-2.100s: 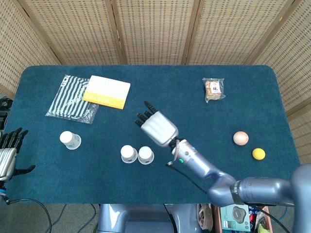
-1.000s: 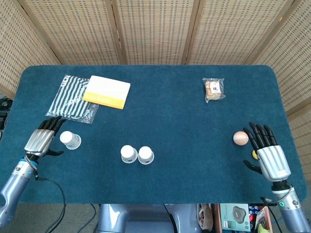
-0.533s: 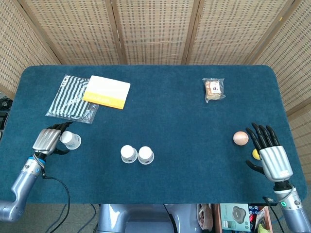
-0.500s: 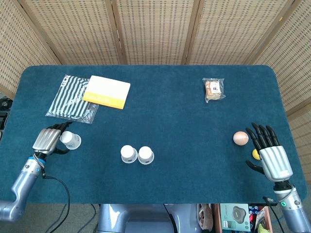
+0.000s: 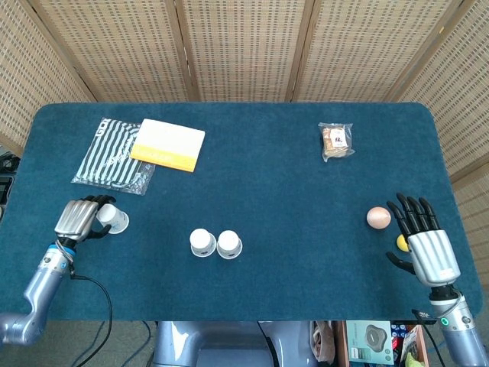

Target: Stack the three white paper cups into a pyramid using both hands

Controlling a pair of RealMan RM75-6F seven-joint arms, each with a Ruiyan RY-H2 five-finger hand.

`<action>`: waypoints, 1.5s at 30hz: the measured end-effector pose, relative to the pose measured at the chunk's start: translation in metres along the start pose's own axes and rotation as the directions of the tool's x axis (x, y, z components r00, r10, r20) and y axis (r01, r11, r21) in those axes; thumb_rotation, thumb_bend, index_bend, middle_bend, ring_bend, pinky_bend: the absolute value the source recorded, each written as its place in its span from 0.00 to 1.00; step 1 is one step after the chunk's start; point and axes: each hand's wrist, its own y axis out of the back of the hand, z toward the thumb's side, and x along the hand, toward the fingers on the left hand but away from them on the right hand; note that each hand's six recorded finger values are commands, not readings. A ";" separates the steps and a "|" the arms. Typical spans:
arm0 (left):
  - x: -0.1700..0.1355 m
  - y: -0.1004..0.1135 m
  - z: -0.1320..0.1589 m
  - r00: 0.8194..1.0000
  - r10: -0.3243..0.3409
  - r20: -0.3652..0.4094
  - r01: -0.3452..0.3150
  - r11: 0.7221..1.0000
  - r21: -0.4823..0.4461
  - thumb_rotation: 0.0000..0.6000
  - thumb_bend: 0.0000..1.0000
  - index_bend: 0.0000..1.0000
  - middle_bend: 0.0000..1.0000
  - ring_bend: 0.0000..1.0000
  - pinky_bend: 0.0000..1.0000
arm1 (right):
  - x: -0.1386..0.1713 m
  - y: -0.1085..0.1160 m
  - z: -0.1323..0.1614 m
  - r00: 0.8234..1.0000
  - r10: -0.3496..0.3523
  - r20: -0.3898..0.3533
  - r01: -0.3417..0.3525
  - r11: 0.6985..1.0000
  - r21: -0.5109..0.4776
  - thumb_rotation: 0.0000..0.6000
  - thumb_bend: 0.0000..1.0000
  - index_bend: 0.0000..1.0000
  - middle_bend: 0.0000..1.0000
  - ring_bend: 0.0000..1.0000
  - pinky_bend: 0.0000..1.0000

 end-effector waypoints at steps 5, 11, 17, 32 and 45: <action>0.000 0.004 0.001 1.000 0.020 0.002 -0.019 1.000 -0.006 1.00 0.33 0.29 0.37 0.33 0.44 | 0.000 0.001 0.000 1.000 -0.005 0.000 0.005 1.000 -0.004 1.00 0.00 0.00 0.00 0.00 0.00; -0.002 0.024 0.013 0.997 0.073 0.038 -0.071 0.997 -0.044 1.00 0.33 0.29 0.37 0.33 0.44 | 0.000 0.004 -0.001 1.000 -0.013 0.003 0.013 1.000 -0.009 1.00 0.00 0.00 0.00 0.00 0.00; -0.007 0.058 0.057 0.977 0.132 0.165 -0.119 0.989 -0.089 1.00 0.33 0.29 0.37 0.33 0.44 | -0.001 0.006 -0.002 1.000 -0.019 0.008 0.020 1.000 -0.015 1.00 0.00 0.00 0.00 0.00 0.00; -0.030 0.100 0.221 0.846 0.124 0.519 -0.155 0.988 0.016 1.00 0.33 0.29 0.37 0.33 0.44 | 0.000 0.009 -0.008 0.999 -0.024 0.024 0.025 0.999 -0.030 1.00 0.00 0.00 0.00 0.00 0.00; -0.025 0.067 0.270 0.825 0.054 0.562 -0.094 0.995 0.043 1.00 0.33 0.29 0.37 0.33 0.44 | 0.000 0.013 -0.013 0.999 -0.028 0.034 0.030 0.998 -0.054 1.00 0.00 0.00 0.00 0.00 0.00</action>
